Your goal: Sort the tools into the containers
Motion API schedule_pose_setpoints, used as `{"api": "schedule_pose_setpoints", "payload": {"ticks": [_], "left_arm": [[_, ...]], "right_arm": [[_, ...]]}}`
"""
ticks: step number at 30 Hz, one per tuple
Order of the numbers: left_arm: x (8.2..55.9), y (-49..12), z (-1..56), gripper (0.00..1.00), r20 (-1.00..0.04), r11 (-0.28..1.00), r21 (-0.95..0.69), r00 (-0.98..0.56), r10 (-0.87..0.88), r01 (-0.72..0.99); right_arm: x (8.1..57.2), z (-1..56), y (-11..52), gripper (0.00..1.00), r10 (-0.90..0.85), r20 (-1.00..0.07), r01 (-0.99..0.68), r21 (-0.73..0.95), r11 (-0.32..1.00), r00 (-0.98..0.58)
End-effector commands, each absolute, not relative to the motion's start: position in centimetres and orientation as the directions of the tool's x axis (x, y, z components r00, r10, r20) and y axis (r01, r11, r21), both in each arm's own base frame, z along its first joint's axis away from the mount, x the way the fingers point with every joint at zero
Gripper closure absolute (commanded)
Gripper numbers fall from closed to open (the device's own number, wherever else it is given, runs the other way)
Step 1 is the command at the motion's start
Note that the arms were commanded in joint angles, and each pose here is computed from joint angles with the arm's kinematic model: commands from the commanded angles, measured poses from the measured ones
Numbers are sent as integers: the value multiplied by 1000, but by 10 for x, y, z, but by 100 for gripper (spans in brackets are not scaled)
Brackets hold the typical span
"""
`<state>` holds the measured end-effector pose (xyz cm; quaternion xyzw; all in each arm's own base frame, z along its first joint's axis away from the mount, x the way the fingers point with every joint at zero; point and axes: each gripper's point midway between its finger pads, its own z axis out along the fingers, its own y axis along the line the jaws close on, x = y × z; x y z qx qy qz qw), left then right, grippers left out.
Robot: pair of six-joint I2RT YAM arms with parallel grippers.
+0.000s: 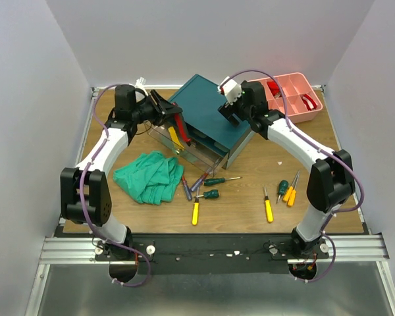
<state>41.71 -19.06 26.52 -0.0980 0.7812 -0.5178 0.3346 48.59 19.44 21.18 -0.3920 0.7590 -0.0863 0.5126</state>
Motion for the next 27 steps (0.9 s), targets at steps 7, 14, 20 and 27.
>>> {"api": "schedule_pose_setpoints", "payload": {"ticks": [7, 14, 20, 27], "left_arm": [[421, -167, 214, 45, -154, 444, -858, -697, -701, -258], [420, -175, 309, 17, -459, 492, -854, -695, -554, 172], [374, -158, 278, 24, -741, 698, -588, -619, -261, 409], [322, -153, 213, 100, -815, 732, -406, -579, -19, 547]], "right_arm": [[489, 212, 192, 0, -680, -713, -499, -534, 683, -169], [491, 215, 195, 0, -669, -724, -505, -519, 690, -169], [489, 220, 197, 0, -660, -735, -504, -514, 694, -158], [484, 229, 198, 0, -642, -751, -510, -495, 703, -155]]}}
